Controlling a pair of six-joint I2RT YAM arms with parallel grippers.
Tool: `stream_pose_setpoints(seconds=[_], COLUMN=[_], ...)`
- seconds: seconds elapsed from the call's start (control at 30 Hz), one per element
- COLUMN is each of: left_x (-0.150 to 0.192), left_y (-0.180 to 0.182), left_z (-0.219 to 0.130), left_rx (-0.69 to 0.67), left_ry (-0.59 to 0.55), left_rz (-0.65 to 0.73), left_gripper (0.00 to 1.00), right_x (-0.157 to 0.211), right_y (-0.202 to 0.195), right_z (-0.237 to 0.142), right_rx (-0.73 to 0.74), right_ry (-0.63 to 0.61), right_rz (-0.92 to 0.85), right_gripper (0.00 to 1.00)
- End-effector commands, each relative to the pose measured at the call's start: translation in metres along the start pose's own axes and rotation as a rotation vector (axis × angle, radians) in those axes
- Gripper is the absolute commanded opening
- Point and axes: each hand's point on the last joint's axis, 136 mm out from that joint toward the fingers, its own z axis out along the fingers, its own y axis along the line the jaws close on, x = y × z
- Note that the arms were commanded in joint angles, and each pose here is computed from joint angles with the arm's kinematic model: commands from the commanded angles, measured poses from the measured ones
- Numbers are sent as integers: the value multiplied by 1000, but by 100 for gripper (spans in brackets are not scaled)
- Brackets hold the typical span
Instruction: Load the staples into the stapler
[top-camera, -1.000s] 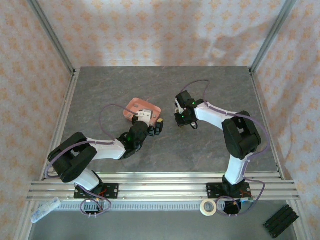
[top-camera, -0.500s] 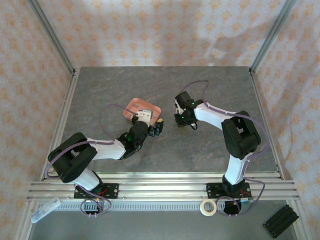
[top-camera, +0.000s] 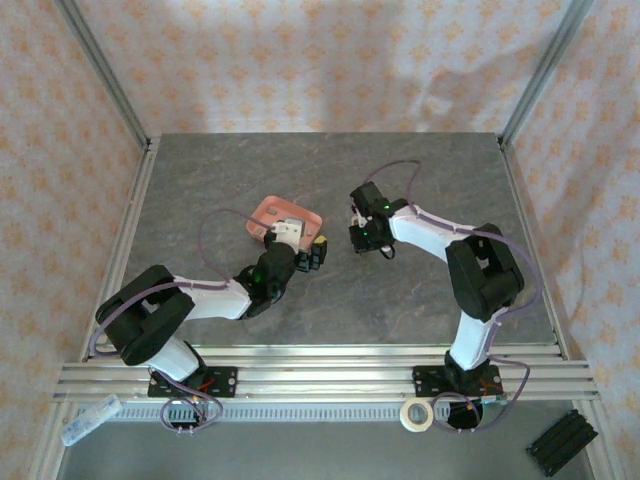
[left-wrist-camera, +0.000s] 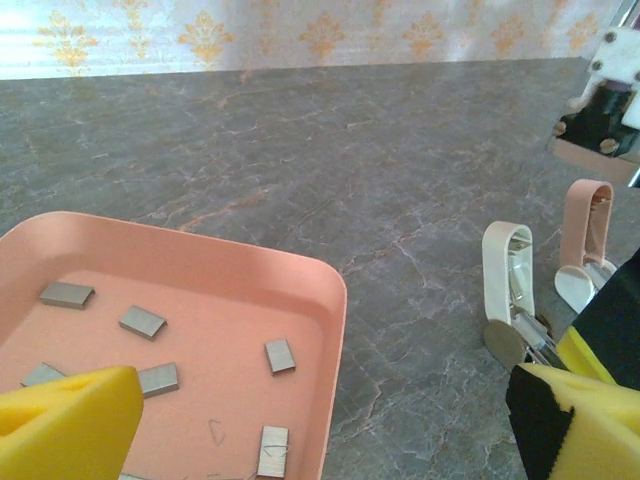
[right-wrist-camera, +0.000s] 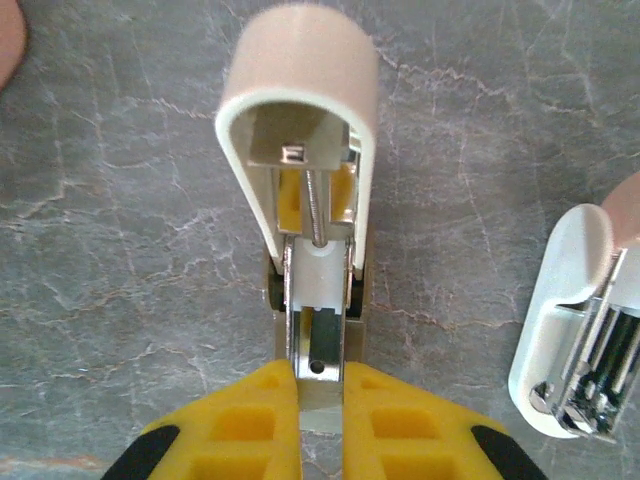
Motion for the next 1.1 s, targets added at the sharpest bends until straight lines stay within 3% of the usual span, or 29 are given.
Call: stream_pose_setpoints(seconds=[0.0, 1.07], left_x=[-6, 13], left_y=[8, 10], left_z=[-3, 5], left_rx=[-15, -6], left_ry=[-42, -71], left_rz=[-27, -52], left_gripper=[95, 95], right_x=[-16, -11], right_y=[6, 11], right_z=[-21, -1], right_rx=[-17, -92], right_ry=[-78, -76], right_rz=[41, 123], right_gripper=[13, 13])
